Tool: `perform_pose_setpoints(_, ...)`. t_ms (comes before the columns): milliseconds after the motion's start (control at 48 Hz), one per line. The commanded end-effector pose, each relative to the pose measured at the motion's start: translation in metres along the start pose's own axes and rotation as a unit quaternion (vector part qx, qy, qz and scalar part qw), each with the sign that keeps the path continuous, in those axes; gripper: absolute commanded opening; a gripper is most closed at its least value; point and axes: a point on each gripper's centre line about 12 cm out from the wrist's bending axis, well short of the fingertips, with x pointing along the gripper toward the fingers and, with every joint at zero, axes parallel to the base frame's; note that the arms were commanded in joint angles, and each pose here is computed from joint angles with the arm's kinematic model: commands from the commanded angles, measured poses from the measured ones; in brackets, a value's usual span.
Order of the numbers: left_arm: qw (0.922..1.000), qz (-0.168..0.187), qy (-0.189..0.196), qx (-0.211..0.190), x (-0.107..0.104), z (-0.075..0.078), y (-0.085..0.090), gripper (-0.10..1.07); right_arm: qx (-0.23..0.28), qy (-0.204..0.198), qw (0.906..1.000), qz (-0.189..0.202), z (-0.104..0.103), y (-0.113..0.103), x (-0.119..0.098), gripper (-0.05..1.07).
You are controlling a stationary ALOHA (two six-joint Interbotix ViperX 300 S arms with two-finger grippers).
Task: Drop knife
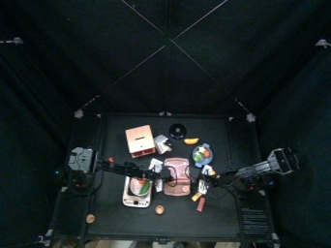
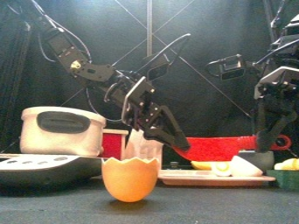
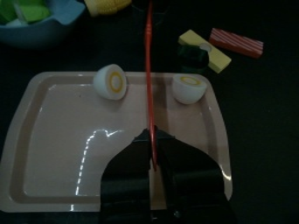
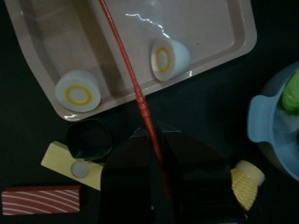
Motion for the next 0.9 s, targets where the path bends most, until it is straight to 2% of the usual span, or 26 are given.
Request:
perform_pose_setpoints(0, 0.9993, -0.007, -0.037, 0.004, -0.005, 0.022, -0.006, 0.38, 0.022, -0.021, 0.9995, -0.002, 0.014, -0.005, -0.01, 0.32)
perform_pose_setpoints(208, 0.9971, -0.006, -0.076, 0.003, -0.01, 0.038, -0.004, 0.43, 0.029, -0.029, 0.9991, -0.011, 0.016, -0.01, -0.024, 0.32)
perform_pose_setpoints(458, 0.9944, 0.005, -0.105, -0.005, -0.013, 0.047, 0.007, 0.76, 0.038, -0.033, 0.9987, -0.001, 0.009, -0.012, -0.033, 0.32)
perform_pose_setpoints(562, 0.9917, 0.012, -0.128, -0.011, -0.015, 0.054, 0.014, 0.84, 0.041, -0.027, 0.9988, 0.007, 0.001, -0.011, -0.034, 0.32)
perform_pose_setpoints(875, 0.9769, 0.052, -0.202, -0.046, -0.035, 0.077, 0.046, 0.85, 0.068, -0.006, 0.9976, 0.01, -0.014, -0.015, -0.038, 0.32)
